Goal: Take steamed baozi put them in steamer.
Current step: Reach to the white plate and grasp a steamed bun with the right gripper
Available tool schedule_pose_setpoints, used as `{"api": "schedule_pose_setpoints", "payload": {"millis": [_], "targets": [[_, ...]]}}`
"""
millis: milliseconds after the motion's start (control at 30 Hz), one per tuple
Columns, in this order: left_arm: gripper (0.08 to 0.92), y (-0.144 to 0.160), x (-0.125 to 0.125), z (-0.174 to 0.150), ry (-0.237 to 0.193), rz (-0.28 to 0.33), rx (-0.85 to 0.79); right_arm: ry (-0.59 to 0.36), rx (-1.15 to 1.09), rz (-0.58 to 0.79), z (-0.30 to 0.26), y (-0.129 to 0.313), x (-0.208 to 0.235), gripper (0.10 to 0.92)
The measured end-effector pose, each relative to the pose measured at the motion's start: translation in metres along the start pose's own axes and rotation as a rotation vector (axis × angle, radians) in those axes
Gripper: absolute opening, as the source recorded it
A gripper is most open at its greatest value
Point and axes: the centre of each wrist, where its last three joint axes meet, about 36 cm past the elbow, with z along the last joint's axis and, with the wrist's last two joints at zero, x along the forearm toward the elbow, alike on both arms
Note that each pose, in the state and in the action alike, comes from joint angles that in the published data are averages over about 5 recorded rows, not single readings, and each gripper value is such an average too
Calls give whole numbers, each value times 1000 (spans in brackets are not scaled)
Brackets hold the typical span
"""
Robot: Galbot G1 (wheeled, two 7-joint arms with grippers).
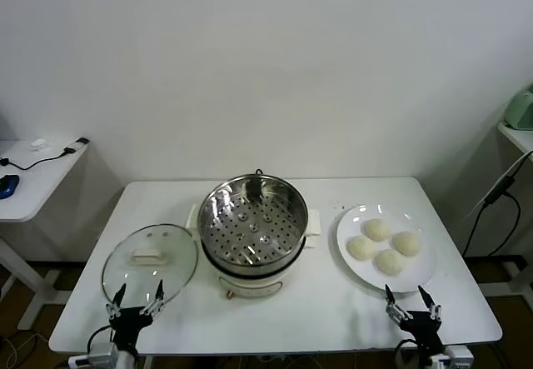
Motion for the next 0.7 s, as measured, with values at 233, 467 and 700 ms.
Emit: {"api": "schedule_pose_setpoints", "payload": {"millis": [233, 467, 700], "targets": [[823, -1, 0, 1, 0, 8, -10, -38, 114, -36, -50, -24, -57, 823], [823, -3, -1, 1, -4, 28, -23, -27, 365, -203, -117, -53, -125, 823], [823, -5, -4, 2, -9, 35, -28, 50, 677, -491, -188, -73, -174, 823]]}}
